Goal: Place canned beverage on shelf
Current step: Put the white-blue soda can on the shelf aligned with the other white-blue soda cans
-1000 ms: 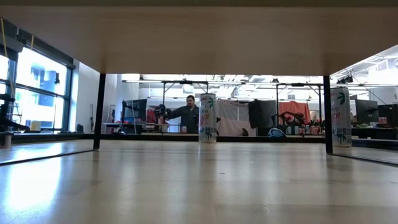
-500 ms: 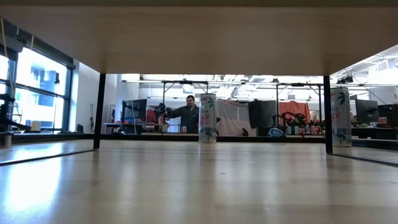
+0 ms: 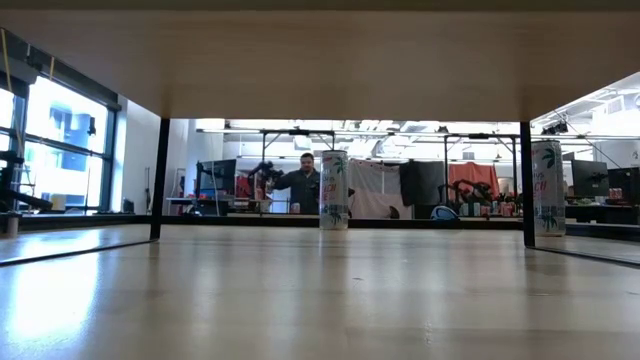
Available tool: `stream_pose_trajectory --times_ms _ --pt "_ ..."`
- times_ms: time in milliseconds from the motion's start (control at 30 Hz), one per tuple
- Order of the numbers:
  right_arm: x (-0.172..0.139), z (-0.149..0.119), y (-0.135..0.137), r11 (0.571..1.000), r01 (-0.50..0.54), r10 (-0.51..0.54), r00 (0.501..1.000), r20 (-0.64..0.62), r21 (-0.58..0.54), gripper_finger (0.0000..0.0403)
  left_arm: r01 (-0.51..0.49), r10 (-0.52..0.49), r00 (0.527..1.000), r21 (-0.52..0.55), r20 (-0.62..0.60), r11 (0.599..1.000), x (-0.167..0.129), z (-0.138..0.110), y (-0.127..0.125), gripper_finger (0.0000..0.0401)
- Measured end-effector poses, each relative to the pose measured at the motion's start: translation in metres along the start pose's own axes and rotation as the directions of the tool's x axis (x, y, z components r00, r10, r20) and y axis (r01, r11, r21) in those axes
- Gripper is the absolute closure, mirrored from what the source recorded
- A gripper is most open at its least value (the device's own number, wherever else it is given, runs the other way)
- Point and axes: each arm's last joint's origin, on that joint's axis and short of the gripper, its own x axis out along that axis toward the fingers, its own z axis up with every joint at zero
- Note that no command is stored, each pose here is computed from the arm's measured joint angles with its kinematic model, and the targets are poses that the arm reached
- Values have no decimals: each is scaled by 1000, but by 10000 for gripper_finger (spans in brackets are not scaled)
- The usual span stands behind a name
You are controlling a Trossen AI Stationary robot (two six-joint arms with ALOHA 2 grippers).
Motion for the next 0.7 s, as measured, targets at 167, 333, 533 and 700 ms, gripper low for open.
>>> stream_pose_trajectory --times_ms 167,333,533,700 --pt "-7 -3 5 1000 5 -4 1000 14 -15 89 -9 9 1000 -5 26 1000 1 -19 -37 158" --pt "-1 -15 20 998 1 -2 1000 -6 -64 89 -33 35 999 -70 29 997 5 -31 -52 158" --pt "13 -37 45 993 -12 7 999 -40 -119 89 -62 69 997 -204 29 977 21 -40 -57 158" --pt "23 -49 57 994 -25 17 997 -75 -108 89 -56 65 998 -259 25 964 35 -53 -63 158"
